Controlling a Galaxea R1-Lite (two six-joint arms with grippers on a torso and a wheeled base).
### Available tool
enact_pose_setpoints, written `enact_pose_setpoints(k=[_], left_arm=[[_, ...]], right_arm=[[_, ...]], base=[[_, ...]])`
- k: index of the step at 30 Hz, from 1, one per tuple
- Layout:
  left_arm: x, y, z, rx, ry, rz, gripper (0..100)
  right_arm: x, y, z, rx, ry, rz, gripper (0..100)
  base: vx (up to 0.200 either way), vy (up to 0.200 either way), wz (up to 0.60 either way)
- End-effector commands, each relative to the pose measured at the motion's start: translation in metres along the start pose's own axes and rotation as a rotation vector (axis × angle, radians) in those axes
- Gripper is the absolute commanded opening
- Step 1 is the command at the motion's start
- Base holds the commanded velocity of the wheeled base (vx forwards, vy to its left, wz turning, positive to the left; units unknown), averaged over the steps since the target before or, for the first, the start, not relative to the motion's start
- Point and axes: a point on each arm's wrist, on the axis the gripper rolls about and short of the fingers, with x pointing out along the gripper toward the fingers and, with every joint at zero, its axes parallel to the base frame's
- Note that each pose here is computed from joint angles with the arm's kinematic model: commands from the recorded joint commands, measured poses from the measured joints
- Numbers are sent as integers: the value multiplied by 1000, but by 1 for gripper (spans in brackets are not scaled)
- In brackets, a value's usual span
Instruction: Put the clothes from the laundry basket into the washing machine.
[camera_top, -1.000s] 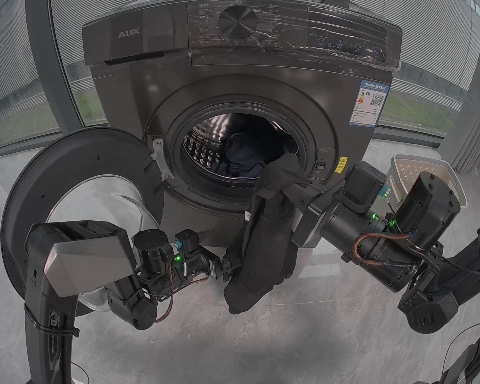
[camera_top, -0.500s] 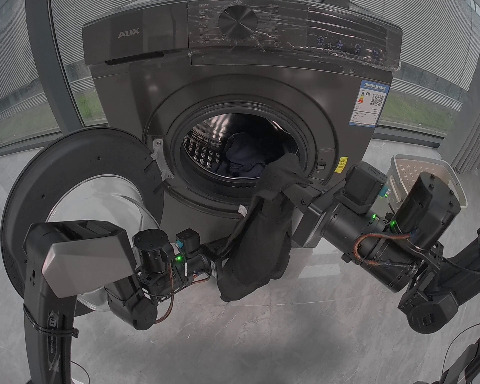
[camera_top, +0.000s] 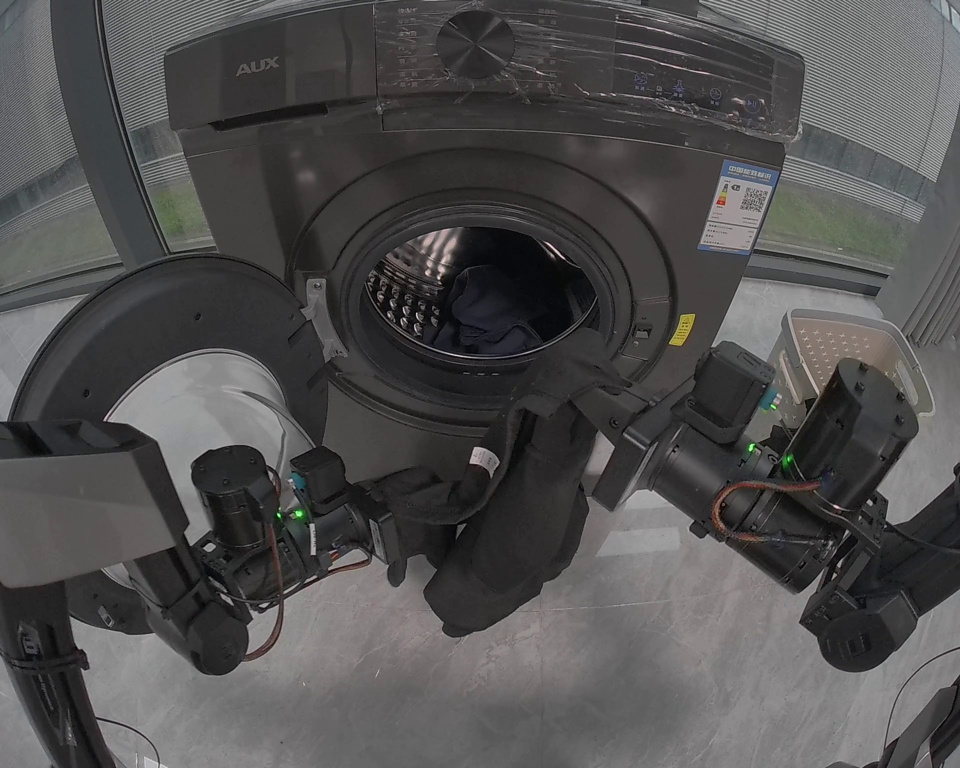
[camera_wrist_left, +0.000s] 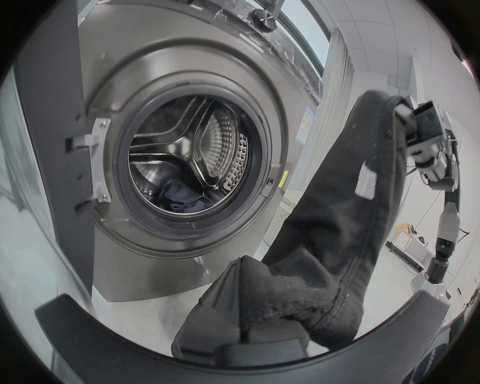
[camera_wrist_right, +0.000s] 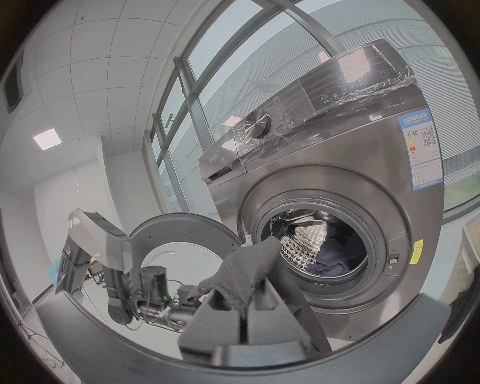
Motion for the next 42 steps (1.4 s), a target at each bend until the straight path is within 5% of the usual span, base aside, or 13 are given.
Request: enact_pose_setpoints(k=[1, 9, 16, 25, 32, 42], left_arm=[[-29, -8, 32, 19, -69, 2, 0], [-43, -2, 59, 38, -156, 36, 0], [-66, -11, 100, 31, -294, 25, 0], [-74, -15, 127, 60, -398, 27, 0], [-77, -15, 130, 66, -412, 32, 0], [-77, -15, 130, 65, -413, 31, 0]], right_arm=[[-6, -3, -1, -1, 14, -11, 0], [-31, -18, -15, -6, 77, -45, 0], [-42, -24, -24, 18, 56, -18, 0], [-35, -34, -25, 10, 47, -49, 0], [-31, -51, -16, -10, 1, -106, 0], [-31, -55, -2, -22, -52, -117, 0]], base=[[0, 0, 0], [0, 0, 0], [0, 0, 0], [0, 0, 0], [0, 0, 0], [0, 0, 0]])
